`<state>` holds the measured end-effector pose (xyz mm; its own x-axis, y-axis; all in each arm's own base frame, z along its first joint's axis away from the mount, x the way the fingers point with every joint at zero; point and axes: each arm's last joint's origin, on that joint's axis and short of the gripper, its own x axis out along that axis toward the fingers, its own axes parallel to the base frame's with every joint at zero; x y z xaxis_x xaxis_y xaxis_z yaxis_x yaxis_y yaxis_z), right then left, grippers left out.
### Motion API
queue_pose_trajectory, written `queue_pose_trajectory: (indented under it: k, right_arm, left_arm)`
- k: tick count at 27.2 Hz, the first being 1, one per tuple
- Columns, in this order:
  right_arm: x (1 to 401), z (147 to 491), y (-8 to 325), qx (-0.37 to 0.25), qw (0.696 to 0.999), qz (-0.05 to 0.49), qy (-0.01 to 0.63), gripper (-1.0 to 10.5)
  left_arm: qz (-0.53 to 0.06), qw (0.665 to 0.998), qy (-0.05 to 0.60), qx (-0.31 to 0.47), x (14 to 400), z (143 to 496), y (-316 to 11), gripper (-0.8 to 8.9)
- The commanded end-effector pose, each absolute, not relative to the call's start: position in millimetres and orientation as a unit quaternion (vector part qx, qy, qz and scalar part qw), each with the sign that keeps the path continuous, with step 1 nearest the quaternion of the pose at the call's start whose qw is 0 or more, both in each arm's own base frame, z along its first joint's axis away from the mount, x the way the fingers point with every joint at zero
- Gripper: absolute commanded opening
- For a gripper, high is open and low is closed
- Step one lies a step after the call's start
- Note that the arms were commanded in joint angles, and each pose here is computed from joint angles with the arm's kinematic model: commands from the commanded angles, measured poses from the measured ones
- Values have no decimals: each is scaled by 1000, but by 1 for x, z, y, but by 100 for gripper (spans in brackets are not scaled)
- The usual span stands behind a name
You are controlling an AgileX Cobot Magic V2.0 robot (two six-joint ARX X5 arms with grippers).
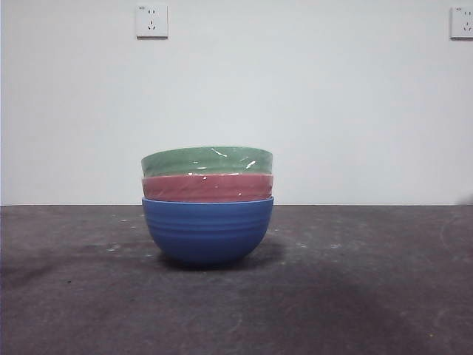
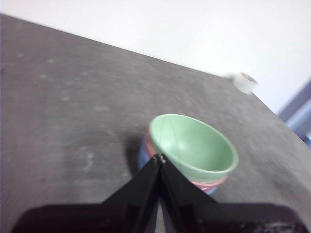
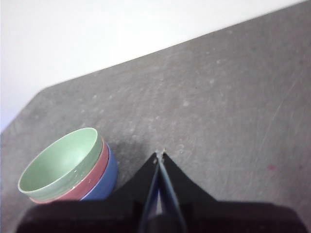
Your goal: Pick up the green bowl on the top,put the green bowl on the left,pick up the red bowl in the middle,put the red bowl on the right
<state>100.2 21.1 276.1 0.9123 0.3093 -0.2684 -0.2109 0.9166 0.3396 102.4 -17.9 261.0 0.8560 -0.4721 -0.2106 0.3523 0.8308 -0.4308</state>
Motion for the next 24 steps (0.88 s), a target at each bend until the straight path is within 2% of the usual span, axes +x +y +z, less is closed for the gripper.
queue_pose_trajectory:
  k: [1,7,12,15,16,17,19,20,24]
  right_arm:
    - [106,298,22,93,972,145,160,-2]
    - [122,333,25,-1,967,160,198,-1]
    - [134,349,31,-45,934,246,254,0]
    - [140,350,33,-54,921,265,279,9]
    - [142,350,34,-54,920,265,282,34]
    - [144,349,34,-54,919,265,285,98]
    - [146,348,34,-52,918,265,290,268]
    - [147,347,34,-52,918,264,292,312]
    - [152,346,36,-47,917,266,295,317]
  left_arm:
    - [-255,942,161,-146,110,278,-20,-7]
    - [-329,919,197,-92,129,306,-24,-6]
    - [-375,887,258,-71,142,317,-30,-3]
    - [-385,876,285,-62,147,322,-33,4]
    - [-388,873,288,-59,148,323,-34,24]
    - [-391,872,290,-58,149,324,-36,89]
    - [-398,870,287,-54,150,326,-39,296]
    - [-402,870,281,-49,151,327,-41,328]
    - [-430,858,279,-35,166,328,-57,328]
